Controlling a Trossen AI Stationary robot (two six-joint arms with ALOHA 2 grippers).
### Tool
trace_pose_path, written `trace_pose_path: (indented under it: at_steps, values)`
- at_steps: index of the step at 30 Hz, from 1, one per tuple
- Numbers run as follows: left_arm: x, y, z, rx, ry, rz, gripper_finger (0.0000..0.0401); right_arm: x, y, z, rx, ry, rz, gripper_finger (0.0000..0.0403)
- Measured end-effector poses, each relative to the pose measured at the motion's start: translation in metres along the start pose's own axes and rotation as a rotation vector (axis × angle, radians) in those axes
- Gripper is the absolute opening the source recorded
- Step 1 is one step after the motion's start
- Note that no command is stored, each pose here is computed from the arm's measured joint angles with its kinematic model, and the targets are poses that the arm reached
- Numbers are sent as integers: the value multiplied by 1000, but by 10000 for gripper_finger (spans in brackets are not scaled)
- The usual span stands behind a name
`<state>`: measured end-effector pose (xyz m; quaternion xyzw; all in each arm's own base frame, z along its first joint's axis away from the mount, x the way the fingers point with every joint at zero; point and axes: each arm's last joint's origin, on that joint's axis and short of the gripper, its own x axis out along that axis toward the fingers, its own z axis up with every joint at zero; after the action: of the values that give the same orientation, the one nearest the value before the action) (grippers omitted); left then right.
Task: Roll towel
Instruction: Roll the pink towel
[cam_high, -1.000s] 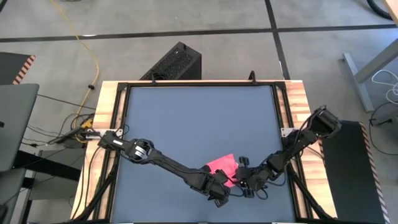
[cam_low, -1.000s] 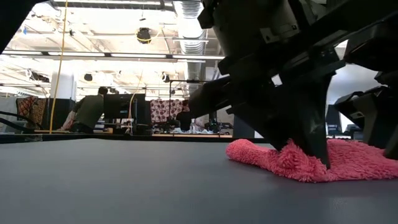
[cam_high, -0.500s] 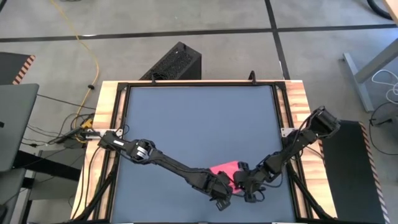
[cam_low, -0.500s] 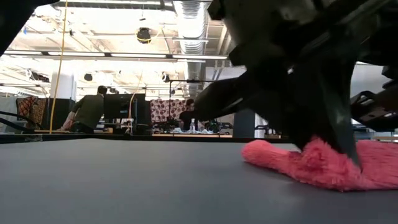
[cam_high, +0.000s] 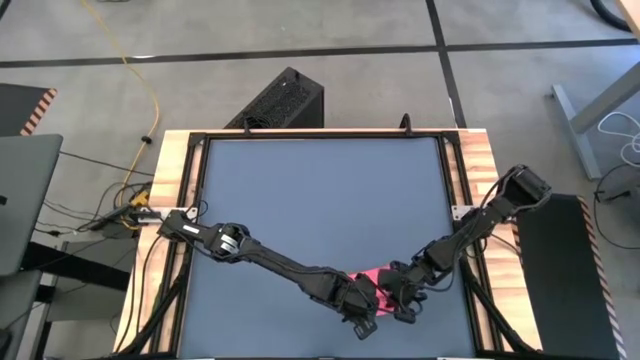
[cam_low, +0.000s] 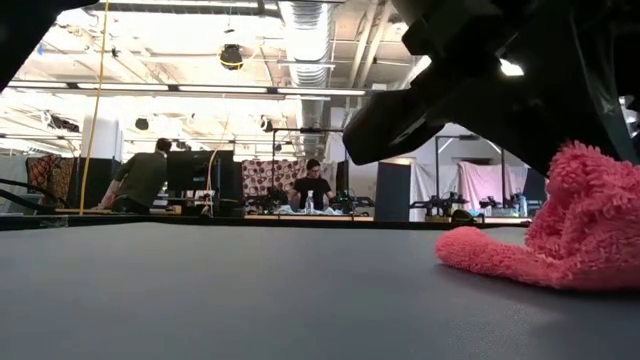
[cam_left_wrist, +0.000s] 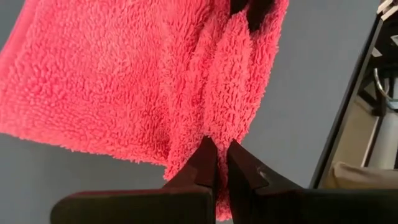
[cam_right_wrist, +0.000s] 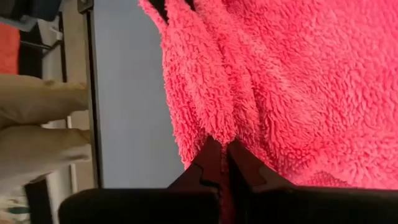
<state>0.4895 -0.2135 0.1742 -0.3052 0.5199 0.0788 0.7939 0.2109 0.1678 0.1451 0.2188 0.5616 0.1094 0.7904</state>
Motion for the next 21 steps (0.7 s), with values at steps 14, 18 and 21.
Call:
trace_pose_path:
  at_steps: [14,18,21]
  values:
    - [-9,-5,3,-15,-59,-13,0,-13,1,6,70,22,99,23]
    - [-18,-9,4,14,-93,-15,0,-24,3,7,28,-27,103,23]
    - [-19,-7,7,26,-77,-28,0,-26,3,8,13,-43,99,23]
